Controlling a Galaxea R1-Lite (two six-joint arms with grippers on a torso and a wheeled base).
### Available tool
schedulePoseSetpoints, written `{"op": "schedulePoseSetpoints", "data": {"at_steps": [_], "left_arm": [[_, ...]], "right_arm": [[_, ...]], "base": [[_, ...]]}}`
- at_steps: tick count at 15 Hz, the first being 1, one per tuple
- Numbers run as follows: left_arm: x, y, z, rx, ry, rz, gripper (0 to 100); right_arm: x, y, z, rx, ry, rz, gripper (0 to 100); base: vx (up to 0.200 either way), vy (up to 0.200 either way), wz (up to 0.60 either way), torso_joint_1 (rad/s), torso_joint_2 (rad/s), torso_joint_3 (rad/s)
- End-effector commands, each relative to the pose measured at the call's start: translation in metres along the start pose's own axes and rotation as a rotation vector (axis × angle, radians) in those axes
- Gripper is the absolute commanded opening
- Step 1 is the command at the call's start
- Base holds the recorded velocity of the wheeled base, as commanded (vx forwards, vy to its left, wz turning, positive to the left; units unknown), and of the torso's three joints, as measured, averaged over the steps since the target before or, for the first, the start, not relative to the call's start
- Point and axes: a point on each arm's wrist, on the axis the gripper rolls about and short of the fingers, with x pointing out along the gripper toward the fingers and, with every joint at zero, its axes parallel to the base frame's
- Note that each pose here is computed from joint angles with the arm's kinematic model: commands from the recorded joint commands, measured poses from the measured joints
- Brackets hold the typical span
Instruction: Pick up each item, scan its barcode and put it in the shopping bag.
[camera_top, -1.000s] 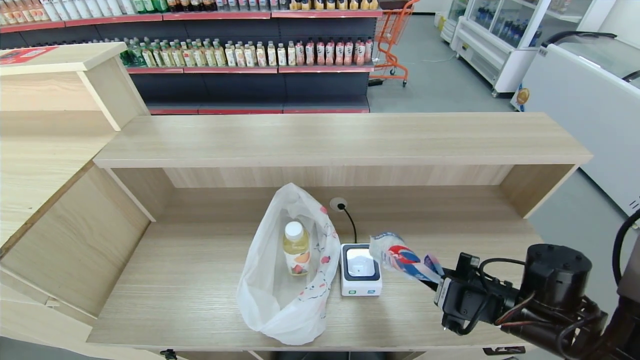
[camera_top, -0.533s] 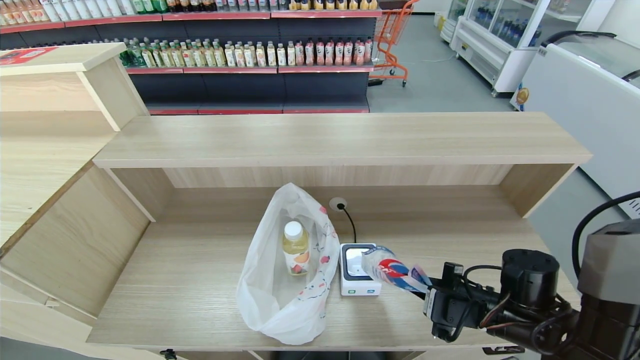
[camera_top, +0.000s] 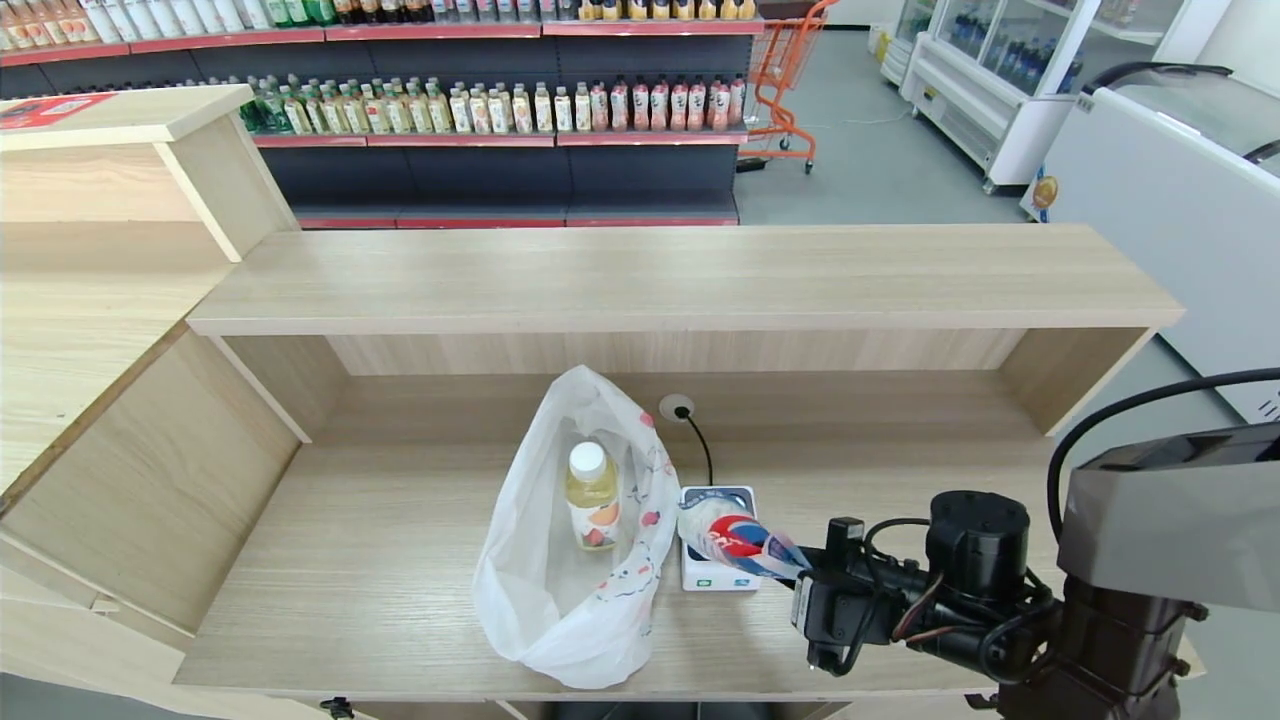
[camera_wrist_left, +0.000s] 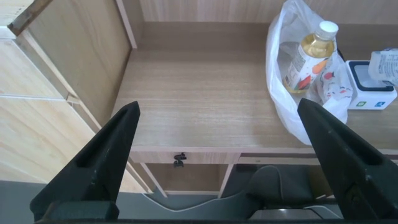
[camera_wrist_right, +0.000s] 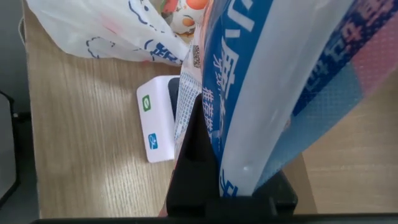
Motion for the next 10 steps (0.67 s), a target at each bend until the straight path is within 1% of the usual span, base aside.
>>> {"op": "schedulePoseSetpoints", "data": {"at_steps": [1, 3, 4, 6, 10], "left_arm": [[0.0, 0.0, 0.0, 0.0, -0.001, 0.0, 100], [0.0, 0.0, 0.0, 0.0, -0.001, 0.0, 100], [0.0, 0.0, 0.0, 0.0, -0.001, 0.001, 100], [0.0, 0.0, 0.0, 0.0, -0.001, 0.0, 100], [0.0, 0.0, 0.0, 0.0, -0.001, 0.0, 100]], "right_arm": [[0.012, 0.003, -0.007, -0.028, -0.003, 0.001, 0], [0.018, 0.001, -0.012, -0.113, -0.001, -0.011, 0], [0.019, 0.003, -0.013, -0.134, -0.005, -0.003, 0], [0.021, 0.008, -0.016, -0.155, -0.015, 0.016, 0], [0.028, 0.003, -0.023, -0.2, -0.069, 0.008, 0]], "base": [[0.0, 0.0, 0.0, 0.0, 0.0, 0.0], [0.0, 0.0, 0.0, 0.0, 0.0, 0.0], [0.0, 0.0, 0.0, 0.0, 0.0, 0.0], [0.0, 0.0, 0.0, 0.0, 0.0, 0.0], [0.0, 0.0, 0.0, 0.0, 0.0, 0.0]]}}
